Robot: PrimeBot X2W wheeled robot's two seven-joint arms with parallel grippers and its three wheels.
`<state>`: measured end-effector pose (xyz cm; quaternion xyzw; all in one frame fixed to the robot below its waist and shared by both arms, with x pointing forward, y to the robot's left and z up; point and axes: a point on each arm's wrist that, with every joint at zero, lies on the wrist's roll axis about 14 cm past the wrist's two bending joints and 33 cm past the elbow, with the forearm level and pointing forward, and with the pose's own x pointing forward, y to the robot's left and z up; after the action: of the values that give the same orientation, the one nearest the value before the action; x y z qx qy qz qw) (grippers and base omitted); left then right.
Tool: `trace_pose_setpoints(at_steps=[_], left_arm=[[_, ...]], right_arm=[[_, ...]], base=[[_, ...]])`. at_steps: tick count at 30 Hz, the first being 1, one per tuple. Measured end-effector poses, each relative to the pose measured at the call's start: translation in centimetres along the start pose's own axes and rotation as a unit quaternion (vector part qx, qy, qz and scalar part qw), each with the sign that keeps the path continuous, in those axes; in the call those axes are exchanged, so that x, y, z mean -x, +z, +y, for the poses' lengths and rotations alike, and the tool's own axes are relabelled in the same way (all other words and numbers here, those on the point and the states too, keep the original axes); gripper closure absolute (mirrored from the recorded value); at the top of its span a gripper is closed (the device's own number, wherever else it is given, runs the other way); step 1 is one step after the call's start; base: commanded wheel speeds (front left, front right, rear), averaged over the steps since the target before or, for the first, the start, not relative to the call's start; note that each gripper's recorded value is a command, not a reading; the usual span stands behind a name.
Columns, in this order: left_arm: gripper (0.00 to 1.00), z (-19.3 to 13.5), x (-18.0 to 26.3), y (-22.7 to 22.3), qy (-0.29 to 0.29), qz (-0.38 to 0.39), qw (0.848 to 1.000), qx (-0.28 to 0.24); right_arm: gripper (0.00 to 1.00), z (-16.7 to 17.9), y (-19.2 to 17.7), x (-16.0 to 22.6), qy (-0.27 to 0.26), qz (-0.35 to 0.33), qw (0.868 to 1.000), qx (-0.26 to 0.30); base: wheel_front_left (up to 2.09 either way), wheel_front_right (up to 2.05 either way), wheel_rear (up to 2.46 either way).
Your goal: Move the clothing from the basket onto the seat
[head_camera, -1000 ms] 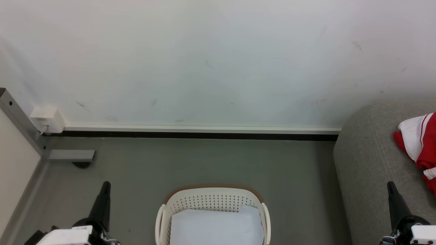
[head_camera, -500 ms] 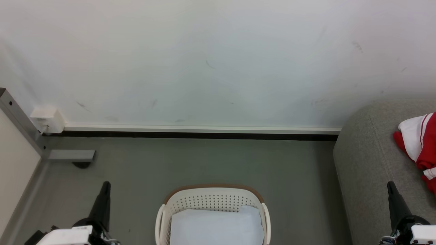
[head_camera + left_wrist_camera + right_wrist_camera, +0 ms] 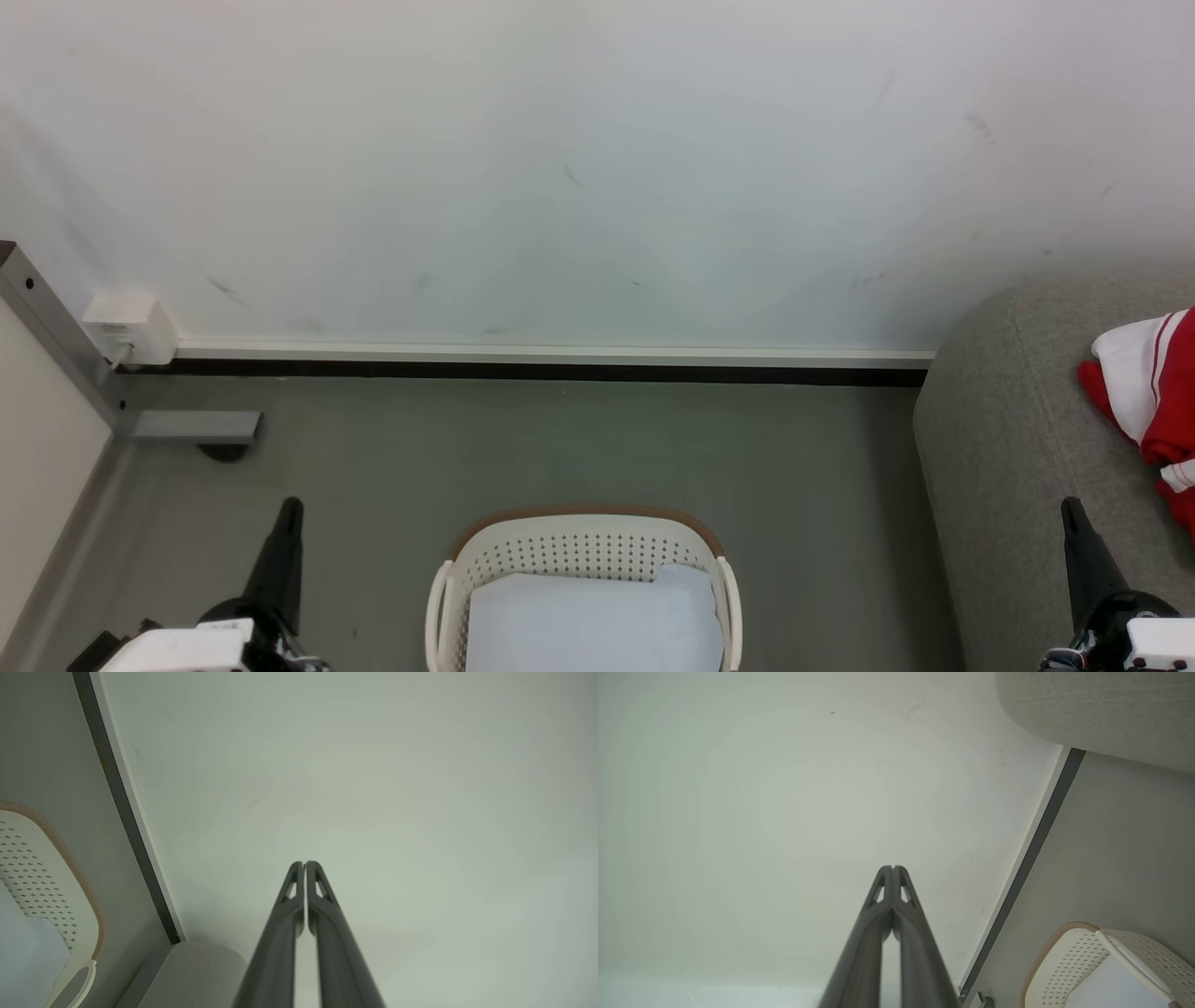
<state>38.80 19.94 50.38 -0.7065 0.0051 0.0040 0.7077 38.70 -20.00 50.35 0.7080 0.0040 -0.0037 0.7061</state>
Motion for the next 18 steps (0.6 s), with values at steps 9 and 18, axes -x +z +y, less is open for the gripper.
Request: trace_pose_setpoints(at_steps=[9,18], left_arm=[[1.0,0.0,0.0,0.0,0.0,0.0,1.0,0.0],[1.0,0.0,0.0,-0.01,0.0,0.0,1.0,0.0]], right_arm=[[1.0,0.0,0.0,0.0,0.0,0.0,1.0,0.0],[1.0,0.0,0.0,0.0,0.0,0.0,1.0,0.0]], base=[[0.0,0.0,0.0],[0.0,0.0,0.0]])
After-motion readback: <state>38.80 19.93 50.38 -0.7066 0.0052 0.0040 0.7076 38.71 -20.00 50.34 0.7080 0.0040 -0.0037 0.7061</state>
